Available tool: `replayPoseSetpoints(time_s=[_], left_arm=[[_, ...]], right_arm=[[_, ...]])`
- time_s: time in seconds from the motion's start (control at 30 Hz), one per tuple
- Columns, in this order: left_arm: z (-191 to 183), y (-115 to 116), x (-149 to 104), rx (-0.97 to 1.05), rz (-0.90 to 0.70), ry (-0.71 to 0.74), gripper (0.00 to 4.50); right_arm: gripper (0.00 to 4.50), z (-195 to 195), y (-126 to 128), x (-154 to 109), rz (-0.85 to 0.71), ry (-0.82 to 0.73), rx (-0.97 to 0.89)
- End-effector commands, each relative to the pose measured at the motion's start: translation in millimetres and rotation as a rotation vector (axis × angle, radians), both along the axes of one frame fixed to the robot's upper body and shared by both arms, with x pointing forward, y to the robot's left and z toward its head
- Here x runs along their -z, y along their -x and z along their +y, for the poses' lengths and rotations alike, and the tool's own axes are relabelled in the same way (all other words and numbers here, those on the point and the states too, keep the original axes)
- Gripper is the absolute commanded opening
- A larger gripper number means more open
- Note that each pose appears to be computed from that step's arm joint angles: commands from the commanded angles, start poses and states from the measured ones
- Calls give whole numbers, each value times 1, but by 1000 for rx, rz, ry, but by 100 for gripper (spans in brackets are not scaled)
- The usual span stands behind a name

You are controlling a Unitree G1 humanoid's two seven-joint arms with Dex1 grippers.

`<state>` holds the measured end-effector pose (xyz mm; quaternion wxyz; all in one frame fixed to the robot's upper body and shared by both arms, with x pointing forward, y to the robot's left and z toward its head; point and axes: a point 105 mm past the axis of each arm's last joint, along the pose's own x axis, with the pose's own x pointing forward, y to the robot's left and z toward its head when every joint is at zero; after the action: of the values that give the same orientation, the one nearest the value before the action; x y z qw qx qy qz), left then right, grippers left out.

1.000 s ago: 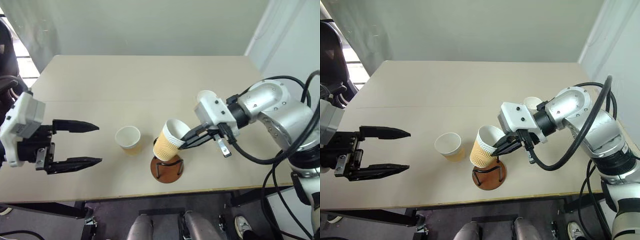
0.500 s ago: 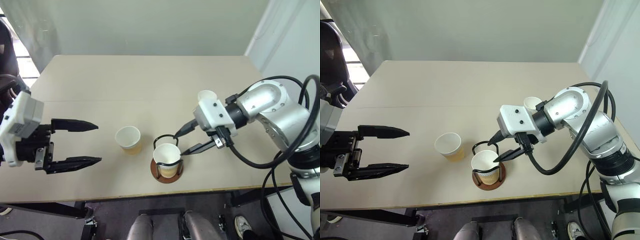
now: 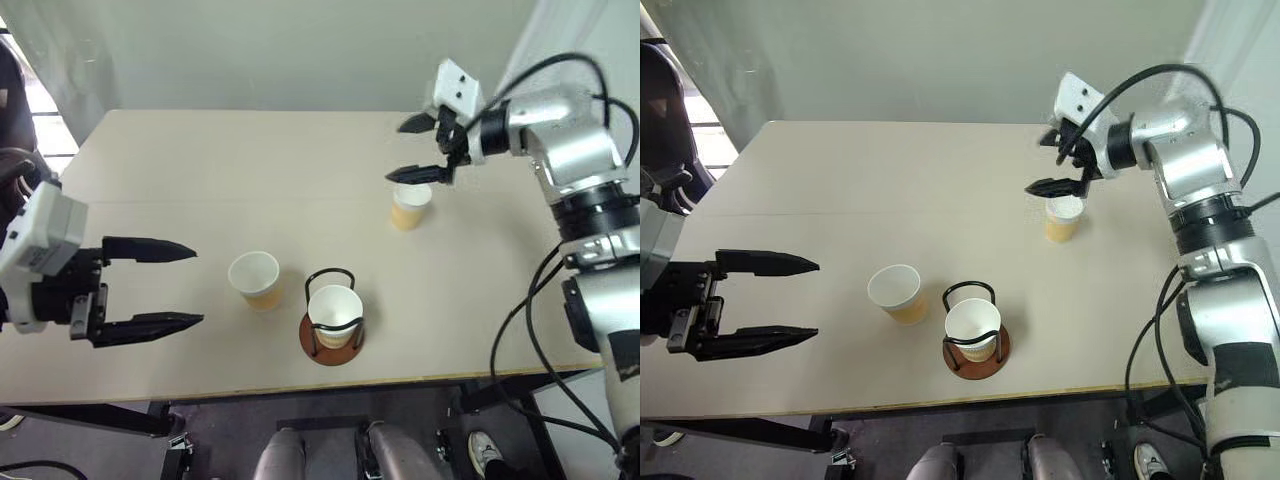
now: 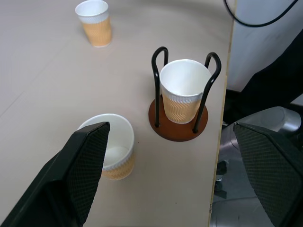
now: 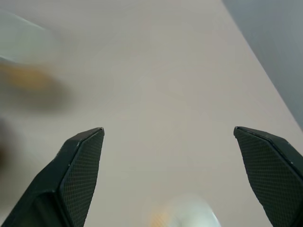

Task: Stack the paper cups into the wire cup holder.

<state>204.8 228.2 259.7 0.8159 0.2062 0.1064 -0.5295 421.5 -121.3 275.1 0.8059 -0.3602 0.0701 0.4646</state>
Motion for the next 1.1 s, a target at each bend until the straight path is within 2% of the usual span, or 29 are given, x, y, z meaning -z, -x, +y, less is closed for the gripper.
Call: replayPoseSetpoints(time_s=[0.03,0.27,0.5,0.63,0.93,0.97,1.1], left_arm=[[-1,4,-7,1,-34,-12,450],[0,11,-8,-29,-30,-14,450],[1,16,-7,-52,-30,-13,450],[0,17,-7,-56,-31,-12,450],[-1,18,-6,-58,-32,-8,450],[-1,18,-6,-59,-32,-7,450],[-1,19,-5,-60,-32,-9,450]], right_arm=[[446,-8,-18,17,-30,103,72],[446,-16,-30,47,-6,197,139],[446,-20,-27,66,41,275,122],[357,-18,-26,69,44,293,107],[25,-19,-25,78,60,318,103],[3,-19,-25,79,63,320,100],[3,-18,-25,82,58,333,102]])
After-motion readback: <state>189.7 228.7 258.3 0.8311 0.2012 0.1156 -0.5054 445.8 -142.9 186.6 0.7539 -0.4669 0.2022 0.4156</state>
